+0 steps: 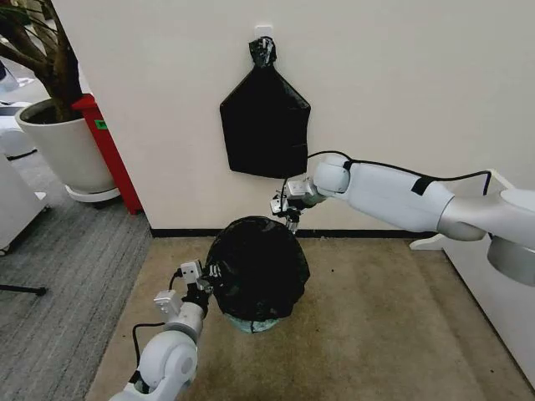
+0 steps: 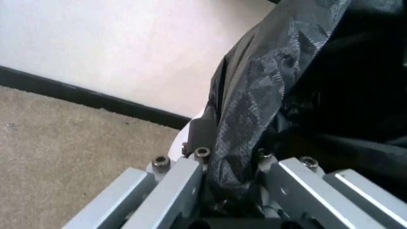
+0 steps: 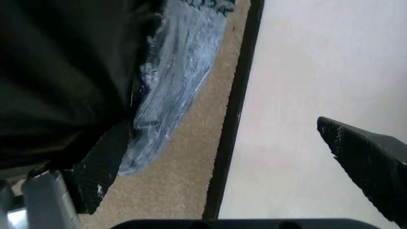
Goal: Place the garbage bag over the trash bin.
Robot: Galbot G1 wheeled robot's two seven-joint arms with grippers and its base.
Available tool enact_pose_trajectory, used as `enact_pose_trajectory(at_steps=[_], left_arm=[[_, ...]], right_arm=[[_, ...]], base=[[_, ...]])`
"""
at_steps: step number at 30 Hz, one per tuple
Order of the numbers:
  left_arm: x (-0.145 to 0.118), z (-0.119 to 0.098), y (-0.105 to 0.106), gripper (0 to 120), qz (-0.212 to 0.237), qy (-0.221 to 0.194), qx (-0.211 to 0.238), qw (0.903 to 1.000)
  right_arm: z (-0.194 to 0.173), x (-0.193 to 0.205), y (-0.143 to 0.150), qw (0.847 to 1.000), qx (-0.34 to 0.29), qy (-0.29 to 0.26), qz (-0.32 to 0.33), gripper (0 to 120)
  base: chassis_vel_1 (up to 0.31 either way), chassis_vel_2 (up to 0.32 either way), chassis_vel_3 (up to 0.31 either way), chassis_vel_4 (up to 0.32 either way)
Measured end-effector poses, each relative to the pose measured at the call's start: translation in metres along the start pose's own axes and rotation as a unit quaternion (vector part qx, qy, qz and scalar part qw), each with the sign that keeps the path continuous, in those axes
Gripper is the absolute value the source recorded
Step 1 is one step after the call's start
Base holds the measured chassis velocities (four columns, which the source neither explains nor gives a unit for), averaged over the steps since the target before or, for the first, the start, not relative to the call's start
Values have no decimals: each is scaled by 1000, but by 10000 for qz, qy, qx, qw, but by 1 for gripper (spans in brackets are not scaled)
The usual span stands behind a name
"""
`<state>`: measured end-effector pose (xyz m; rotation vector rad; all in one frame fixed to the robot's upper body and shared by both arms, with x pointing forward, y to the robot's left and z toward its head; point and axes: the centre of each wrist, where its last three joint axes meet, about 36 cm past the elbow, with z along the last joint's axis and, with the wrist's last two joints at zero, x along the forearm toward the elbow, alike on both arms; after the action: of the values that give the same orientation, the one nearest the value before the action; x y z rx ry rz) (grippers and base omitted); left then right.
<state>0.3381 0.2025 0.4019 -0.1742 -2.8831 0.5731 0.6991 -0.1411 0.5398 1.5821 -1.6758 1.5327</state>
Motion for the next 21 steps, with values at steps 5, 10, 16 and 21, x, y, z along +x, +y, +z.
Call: enact_pose_trajectory(at_steps=[5, 10, 16, 21], left_arm=[[1, -1, 0, 2, -7, -10, 10, 10000], [-7, 1, 8, 2, -147, 6, 4, 9999], [-17, 14, 17, 2, -337, 124, 66, 9993], [-21, 18, 19, 0, -405, 157, 75, 9990]], right_arm=[[2, -5, 3, 10000, -20, -8, -17, 100], [-10, 12, 0, 9998, 89, -168, 93, 100], [-44, 44, -4, 9982, 185, -516, 230, 100], [-59, 64, -16, 9971, 237, -641, 345, 100]], base=[[0, 0, 0, 0], [0, 0, 0, 0], [0, 0, 0, 0], [0, 0, 0, 0]])
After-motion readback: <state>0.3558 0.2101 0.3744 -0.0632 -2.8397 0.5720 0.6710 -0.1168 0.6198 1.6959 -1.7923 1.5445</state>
